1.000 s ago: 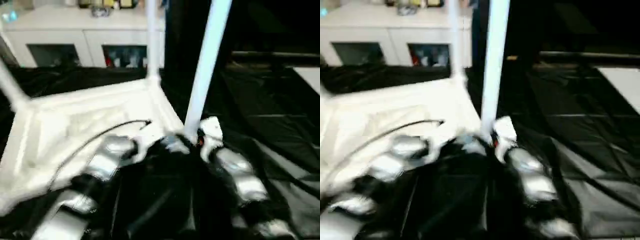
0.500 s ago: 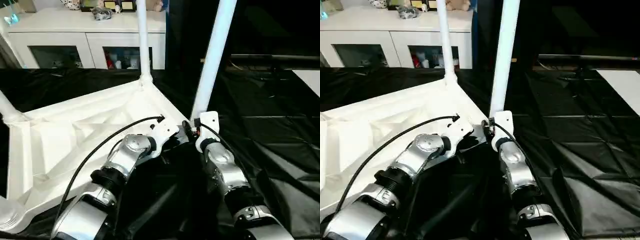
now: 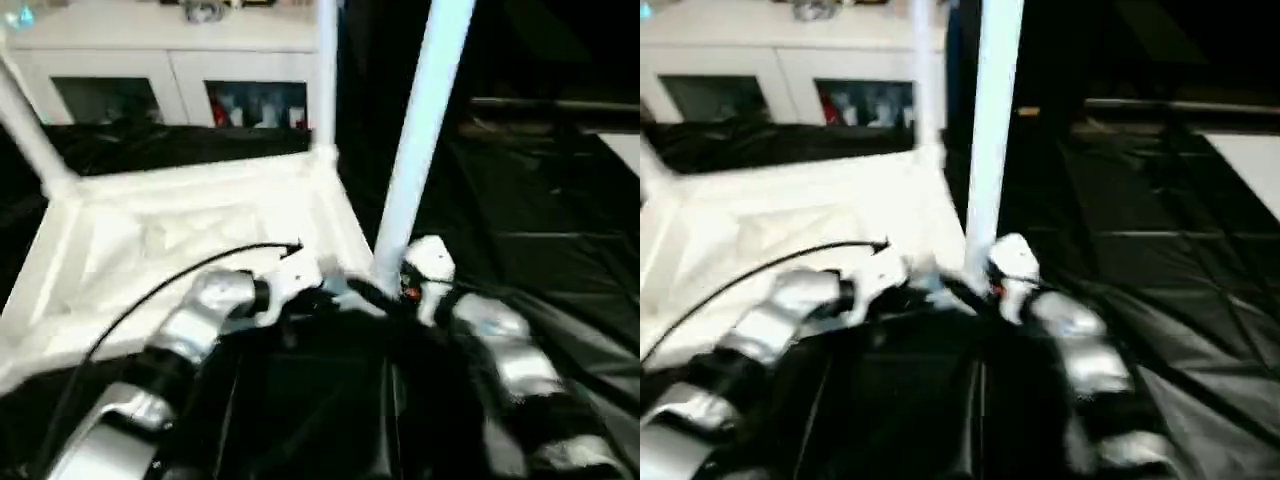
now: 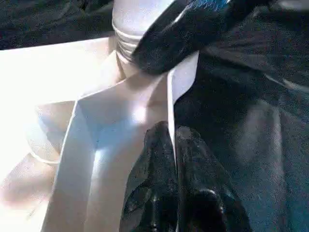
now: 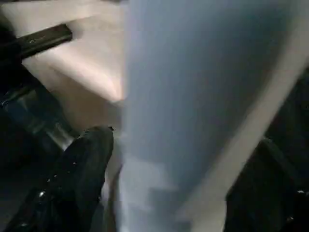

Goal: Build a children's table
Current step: Rotate leg to tighten

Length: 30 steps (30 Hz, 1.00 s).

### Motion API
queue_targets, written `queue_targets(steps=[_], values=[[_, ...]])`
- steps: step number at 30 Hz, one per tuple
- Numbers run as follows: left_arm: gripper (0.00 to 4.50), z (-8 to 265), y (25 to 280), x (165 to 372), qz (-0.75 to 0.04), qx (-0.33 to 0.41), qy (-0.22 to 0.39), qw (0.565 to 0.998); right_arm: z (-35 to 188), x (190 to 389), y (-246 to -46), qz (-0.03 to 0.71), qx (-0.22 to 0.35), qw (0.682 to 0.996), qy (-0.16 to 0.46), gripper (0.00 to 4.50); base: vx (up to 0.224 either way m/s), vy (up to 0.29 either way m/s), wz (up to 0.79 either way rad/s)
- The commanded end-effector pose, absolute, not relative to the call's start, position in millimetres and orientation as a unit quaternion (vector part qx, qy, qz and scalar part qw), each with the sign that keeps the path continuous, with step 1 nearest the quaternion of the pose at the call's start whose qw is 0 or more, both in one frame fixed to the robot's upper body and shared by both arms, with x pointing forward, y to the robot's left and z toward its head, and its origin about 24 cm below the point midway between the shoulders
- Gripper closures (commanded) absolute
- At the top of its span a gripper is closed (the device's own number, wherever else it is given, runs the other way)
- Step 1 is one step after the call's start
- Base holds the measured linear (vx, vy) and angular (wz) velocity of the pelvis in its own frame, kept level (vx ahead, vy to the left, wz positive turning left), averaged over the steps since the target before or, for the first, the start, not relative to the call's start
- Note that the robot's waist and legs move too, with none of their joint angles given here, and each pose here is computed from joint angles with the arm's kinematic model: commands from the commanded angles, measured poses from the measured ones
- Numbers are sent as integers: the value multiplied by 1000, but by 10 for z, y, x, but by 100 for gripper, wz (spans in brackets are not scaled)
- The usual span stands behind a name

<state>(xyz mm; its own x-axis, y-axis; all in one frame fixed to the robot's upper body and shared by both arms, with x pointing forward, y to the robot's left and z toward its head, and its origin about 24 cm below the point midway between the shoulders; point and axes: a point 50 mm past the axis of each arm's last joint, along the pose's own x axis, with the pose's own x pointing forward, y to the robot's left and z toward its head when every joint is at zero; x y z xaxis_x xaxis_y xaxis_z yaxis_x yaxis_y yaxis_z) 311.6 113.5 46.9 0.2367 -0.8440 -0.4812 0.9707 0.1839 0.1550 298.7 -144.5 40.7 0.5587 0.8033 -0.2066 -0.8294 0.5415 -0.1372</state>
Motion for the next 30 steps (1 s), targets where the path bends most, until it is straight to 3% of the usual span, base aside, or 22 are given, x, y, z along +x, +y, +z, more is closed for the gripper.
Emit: queue_targets(steps=[1,3,7,14,25,30], values=[[450,428,1182,3023,-632,188,157,735,426,2905,-1460,514,-117,847,68,67,0,0,0],[450,460,1246,2989,-649,183,166,719,442,2850,-1522,545,-132,824,82,67,0,0,0],[450,462,1277,2989,-650,186,169,717,441,2838,-1544,556,-141,814,90,67,0,0,0],[450,462,1293,2967,-653,182,175,714,484,2872,-1513,555,-117,820,82,67,0,0,0],[450,450,1311,2952,-653,183,183,712,434,2851,-1525,565,-110,811,101,171,0,0,0],[450,437,1313,2938,-654,181,188,710,424,2845,-1518,568,-104,810,104,180,0,0,0]])
